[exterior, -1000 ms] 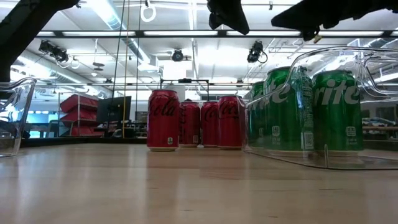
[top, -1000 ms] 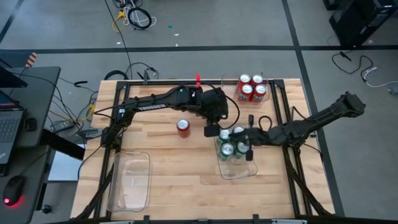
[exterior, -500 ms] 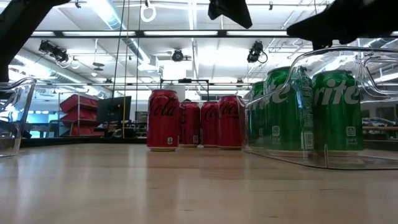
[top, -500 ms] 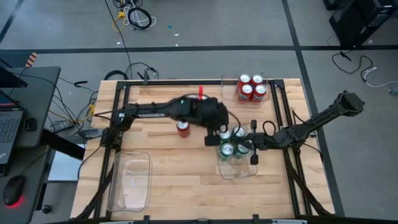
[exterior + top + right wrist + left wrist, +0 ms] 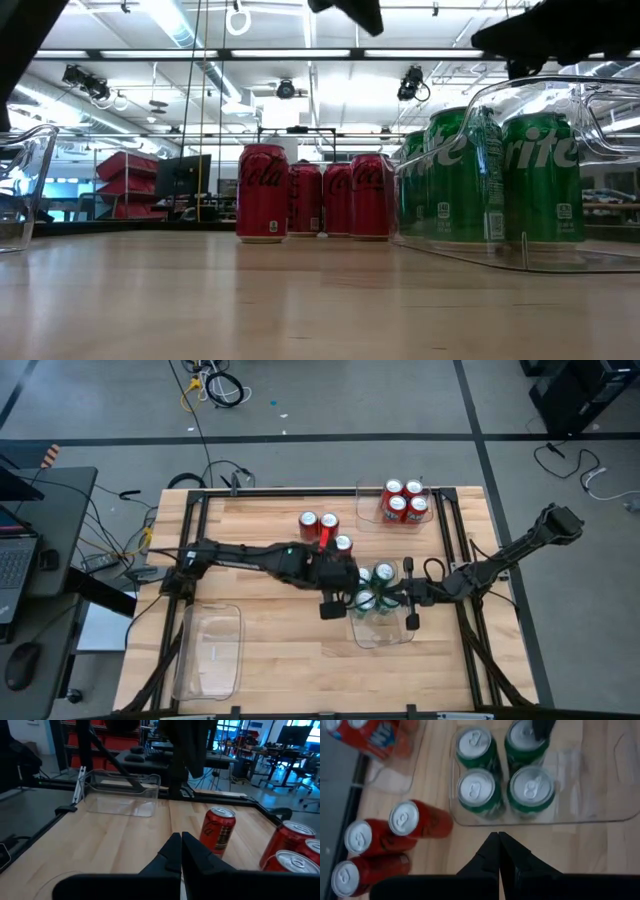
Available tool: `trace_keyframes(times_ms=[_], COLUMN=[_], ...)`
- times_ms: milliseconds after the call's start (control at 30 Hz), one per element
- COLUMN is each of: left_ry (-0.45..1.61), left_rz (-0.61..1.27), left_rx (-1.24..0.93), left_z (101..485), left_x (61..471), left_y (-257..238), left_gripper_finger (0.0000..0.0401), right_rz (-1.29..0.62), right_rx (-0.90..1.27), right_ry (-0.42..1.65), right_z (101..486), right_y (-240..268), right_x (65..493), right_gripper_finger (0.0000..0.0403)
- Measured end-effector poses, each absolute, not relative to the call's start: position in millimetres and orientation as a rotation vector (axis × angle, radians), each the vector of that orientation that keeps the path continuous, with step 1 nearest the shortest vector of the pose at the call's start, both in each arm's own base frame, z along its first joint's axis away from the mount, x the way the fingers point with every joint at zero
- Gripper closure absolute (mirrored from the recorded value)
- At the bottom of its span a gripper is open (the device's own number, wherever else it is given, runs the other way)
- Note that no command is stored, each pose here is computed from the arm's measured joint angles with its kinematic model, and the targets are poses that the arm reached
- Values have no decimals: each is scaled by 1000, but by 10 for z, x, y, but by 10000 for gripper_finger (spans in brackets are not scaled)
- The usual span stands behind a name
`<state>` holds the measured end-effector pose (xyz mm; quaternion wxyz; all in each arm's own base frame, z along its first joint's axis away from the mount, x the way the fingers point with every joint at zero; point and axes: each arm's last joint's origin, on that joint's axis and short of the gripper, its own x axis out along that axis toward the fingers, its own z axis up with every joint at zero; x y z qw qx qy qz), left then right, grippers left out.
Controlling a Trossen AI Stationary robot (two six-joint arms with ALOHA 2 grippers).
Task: Sort soda cans
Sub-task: Put the bottom left red soda can into the bottom left transparent bin
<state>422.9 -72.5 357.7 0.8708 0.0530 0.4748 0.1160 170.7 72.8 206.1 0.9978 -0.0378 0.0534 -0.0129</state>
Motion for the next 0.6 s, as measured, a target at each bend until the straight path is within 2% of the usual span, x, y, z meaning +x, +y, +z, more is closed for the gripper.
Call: trace_keyframes(times_ms=[167, 400, 600], left_ry=[908, 932, 871], left_rz=[225, 133, 71], left_rx=[148, 206, 177], left_z=[3528, 3187, 3131], left_x=[4302, 4398, 4241], left_y=[-897, -959, -919], left_gripper_finger=[401, 401, 401], right_rz=[-26, -26, -28], right_rx=[-77, -85, -110], right_ry=[107, 107, 105], right_z=[2061, 2062, 2064], right_y=[727, 728, 723], right_x=[1707, 1707, 1710], right_gripper_finger=[403, 403, 403])
